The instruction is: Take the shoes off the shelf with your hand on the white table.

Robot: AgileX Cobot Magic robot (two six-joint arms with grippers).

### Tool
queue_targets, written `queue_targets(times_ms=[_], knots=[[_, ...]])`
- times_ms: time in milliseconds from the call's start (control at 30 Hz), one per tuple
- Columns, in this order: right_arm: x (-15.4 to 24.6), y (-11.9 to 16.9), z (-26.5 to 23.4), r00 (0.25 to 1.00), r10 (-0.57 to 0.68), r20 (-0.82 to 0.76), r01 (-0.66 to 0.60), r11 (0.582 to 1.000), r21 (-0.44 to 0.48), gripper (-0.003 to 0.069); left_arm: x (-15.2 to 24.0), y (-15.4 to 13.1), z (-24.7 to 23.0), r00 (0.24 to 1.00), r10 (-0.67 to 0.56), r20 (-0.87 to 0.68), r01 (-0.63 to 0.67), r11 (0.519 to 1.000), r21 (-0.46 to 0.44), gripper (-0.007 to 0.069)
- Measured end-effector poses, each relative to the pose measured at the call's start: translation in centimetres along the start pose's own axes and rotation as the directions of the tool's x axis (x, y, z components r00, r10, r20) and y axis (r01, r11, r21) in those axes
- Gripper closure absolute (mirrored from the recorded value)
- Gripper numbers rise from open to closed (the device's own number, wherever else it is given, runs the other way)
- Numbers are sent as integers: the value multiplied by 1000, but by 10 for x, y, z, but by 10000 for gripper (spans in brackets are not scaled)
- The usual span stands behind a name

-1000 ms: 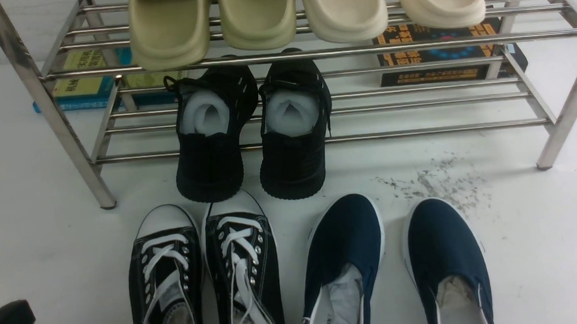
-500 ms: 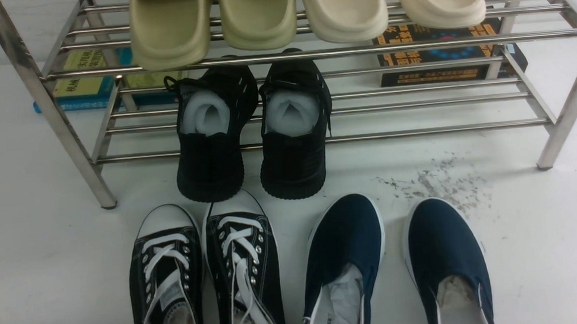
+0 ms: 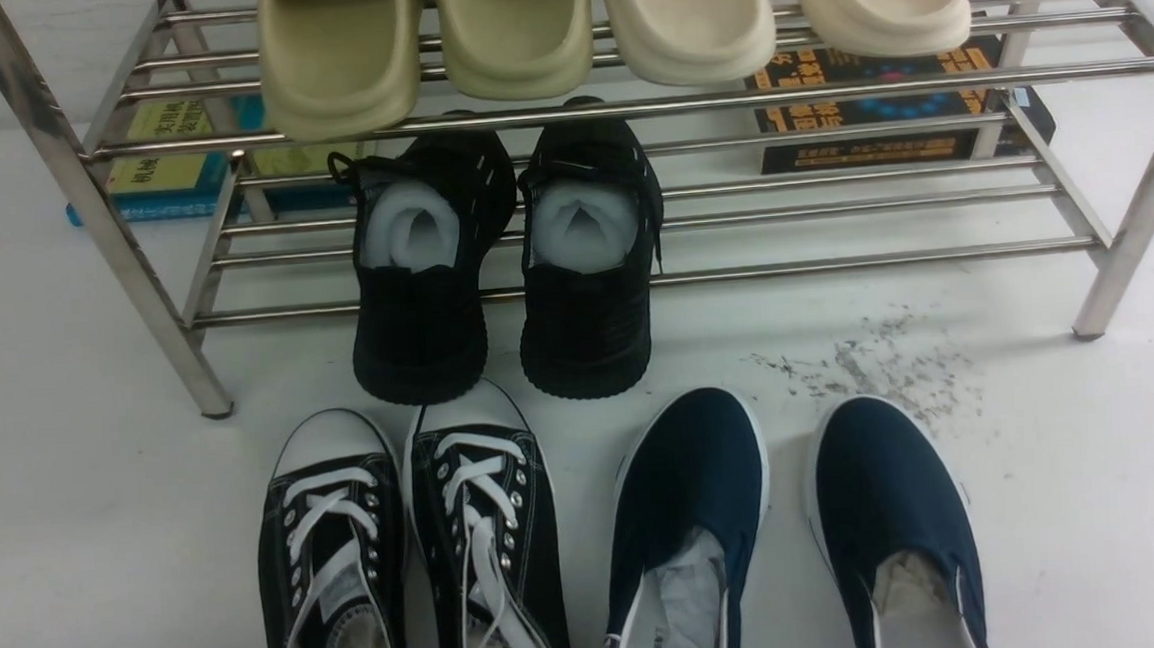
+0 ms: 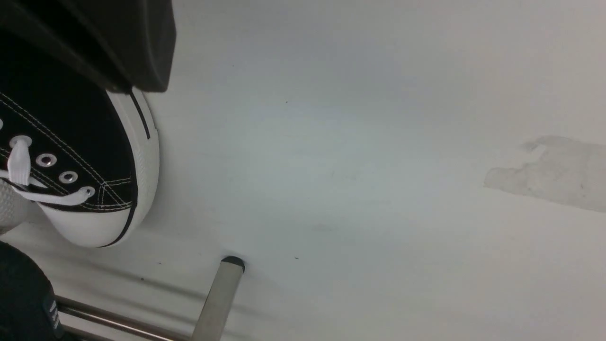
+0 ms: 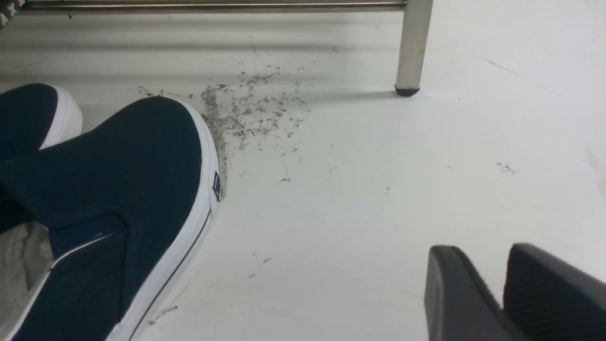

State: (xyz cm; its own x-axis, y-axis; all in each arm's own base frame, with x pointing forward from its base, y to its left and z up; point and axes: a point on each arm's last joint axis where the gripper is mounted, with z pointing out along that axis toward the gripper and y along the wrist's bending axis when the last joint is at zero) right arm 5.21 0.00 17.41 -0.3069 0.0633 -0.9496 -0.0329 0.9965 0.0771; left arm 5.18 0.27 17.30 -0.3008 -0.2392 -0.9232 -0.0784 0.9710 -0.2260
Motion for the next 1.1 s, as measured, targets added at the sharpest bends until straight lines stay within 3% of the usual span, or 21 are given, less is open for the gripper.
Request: queue_targets(times_ms=[1100], knots=[[0, 0, 0, 1000, -1, 0, 1, 1000, 0, 441, 0, 0, 0, 1000, -2, -2, 2, 1000, 0, 540]])
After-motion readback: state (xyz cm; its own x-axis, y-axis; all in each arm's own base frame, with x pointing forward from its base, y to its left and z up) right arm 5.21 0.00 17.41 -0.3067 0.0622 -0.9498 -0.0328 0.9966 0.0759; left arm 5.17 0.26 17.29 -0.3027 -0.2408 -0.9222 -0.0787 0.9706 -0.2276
